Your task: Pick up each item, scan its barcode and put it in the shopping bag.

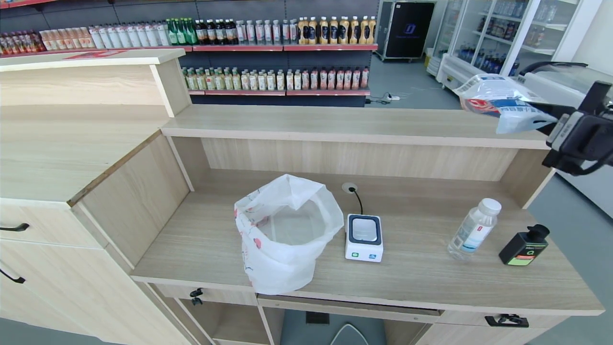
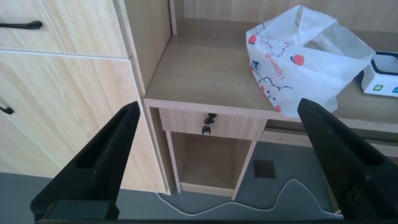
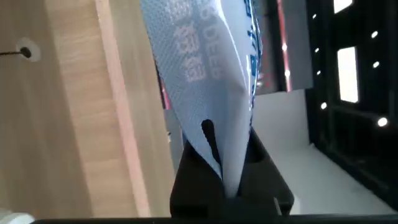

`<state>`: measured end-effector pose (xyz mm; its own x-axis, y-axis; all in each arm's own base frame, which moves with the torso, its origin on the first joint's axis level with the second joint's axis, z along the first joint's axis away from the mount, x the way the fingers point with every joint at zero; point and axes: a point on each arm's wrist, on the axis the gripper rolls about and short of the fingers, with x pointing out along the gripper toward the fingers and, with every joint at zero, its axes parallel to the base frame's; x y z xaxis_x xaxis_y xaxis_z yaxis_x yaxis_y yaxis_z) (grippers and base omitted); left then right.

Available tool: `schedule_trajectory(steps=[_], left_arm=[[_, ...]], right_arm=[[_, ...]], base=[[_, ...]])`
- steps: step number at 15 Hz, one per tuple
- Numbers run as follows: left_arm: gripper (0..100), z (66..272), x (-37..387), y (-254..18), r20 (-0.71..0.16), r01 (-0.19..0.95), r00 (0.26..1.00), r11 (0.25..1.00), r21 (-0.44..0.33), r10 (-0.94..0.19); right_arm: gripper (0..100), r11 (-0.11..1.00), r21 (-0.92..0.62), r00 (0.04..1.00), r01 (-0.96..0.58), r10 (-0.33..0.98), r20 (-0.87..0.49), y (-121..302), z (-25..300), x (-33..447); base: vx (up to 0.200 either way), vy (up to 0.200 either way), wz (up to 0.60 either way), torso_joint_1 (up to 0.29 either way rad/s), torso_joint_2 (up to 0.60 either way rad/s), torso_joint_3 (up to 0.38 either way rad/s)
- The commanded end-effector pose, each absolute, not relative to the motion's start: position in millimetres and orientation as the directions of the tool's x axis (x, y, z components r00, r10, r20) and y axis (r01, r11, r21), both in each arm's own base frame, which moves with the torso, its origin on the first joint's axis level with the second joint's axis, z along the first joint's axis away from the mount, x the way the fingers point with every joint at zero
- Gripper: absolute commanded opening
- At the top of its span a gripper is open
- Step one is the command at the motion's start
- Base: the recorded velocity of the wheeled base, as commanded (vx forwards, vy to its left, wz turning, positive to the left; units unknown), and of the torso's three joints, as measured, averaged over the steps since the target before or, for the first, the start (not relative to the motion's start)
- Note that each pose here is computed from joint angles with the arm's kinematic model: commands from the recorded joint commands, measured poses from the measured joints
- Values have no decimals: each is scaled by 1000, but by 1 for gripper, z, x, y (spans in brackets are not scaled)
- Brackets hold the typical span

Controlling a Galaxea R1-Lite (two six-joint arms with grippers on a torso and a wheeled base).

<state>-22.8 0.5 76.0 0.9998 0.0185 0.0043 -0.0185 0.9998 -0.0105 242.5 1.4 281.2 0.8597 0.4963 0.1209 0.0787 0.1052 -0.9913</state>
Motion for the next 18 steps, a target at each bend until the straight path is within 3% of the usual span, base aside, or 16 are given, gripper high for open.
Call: schedule_trajectory(steps=[1, 3, 6, 8, 12, 14, 18], left_arm=[[100, 76, -23, 1, 5, -18, 1000, 1000, -11, 18], [100, 76, -23, 1, 6, -18, 1000, 1000, -11, 18], [100, 76, -23, 1, 6, -18, 1000, 1000, -11, 18], [100, 76, -23, 1, 6, -18, 1000, 1000, -11, 18], [100, 76, -23, 1, 5, -18, 1000, 1000, -11, 18], [100, 76, -23, 1, 6, -18, 1000, 1000, -11, 18], [100, 76, -23, 1, 5, -18, 1000, 1000, -11, 18]], right_arm=[[0, 28, -980, 808, 196, 561, 178, 6, 287, 220], [0, -128, -916, 690, 381, 699, 189, 19, 290, 214], [0, -201, -823, 578, 532, 797, 179, 33, 278, 197], [0, -151, -710, 473, 688, 835, 281, 38, 281, 173], [0, 8, -601, 332, 799, 829, 451, 35, 294, 124], [0, 41, -572, 279, 819, 843, 460, 37, 293, 111], [0, -4, -632, 318, 775, 867, 384, 38, 261, 117]], base=[[0, 0, 0, 0, 0, 0], [0, 0, 0, 0, 0, 0], [0, 0, 0, 0, 0, 0], [0, 0, 0, 0, 0, 0], [0, 0, 0, 0, 0, 0], [0, 0, 0, 0, 0, 0], [0, 0, 0, 0, 0, 0]])
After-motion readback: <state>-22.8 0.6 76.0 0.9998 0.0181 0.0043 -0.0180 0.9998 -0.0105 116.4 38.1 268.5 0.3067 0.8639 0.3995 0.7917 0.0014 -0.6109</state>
